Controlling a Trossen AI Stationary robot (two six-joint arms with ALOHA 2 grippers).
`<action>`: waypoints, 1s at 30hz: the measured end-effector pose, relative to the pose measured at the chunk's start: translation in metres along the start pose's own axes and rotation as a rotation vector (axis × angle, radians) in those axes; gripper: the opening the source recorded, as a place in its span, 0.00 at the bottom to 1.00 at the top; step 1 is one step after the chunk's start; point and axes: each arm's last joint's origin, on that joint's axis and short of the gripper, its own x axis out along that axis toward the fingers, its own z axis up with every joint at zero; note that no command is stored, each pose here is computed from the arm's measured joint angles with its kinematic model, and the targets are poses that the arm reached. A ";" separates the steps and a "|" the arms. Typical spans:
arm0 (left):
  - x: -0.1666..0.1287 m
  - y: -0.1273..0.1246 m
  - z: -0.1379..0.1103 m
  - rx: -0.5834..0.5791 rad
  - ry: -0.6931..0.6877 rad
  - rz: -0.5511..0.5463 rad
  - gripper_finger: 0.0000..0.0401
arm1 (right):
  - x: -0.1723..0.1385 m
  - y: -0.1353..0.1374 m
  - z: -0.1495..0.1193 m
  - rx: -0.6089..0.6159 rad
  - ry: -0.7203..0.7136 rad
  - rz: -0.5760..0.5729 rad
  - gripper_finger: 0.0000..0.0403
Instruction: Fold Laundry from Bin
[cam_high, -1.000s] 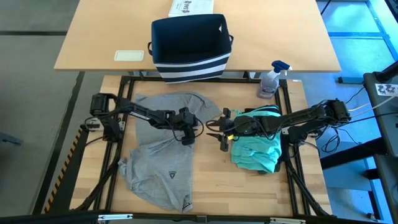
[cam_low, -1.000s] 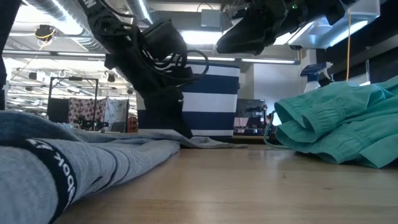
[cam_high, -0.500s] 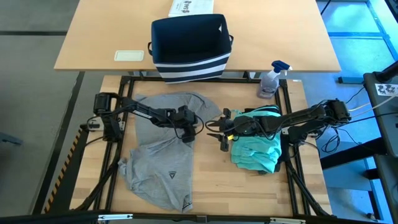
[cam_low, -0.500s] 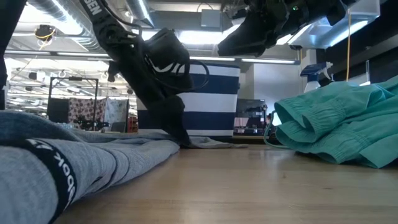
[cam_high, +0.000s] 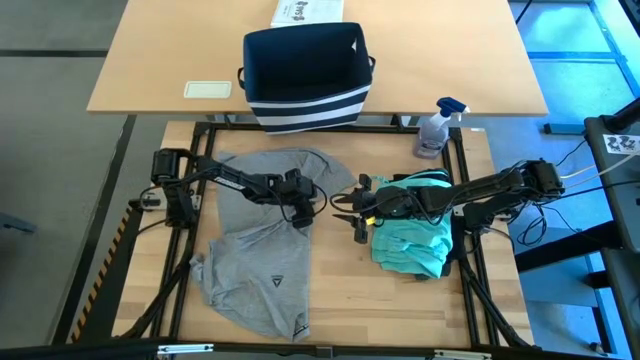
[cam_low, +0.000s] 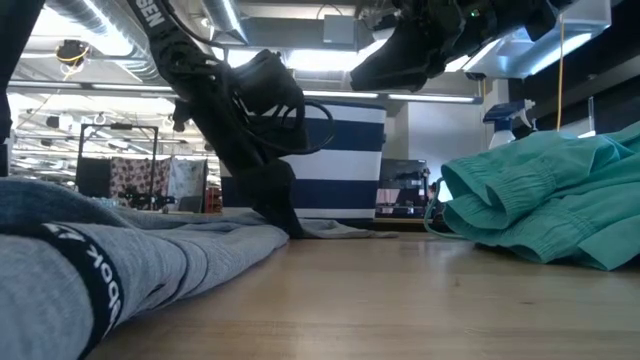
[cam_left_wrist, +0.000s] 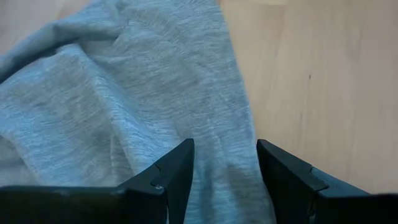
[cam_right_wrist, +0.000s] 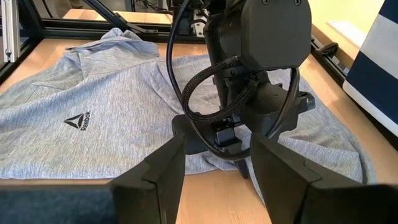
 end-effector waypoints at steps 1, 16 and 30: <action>0.000 0.000 0.000 0.000 0.000 0.000 0.41 | 0.000 0.000 0.000 0.000 0.000 0.000 0.45; 0.004 0.003 -0.003 -0.061 0.020 -0.018 0.41 | 0.000 0.000 -0.001 -0.002 0.008 -0.001 0.45; 0.006 0.008 0.000 -0.041 -0.015 0.083 0.08 | 0.000 0.000 -0.002 -0.004 0.020 -0.001 0.45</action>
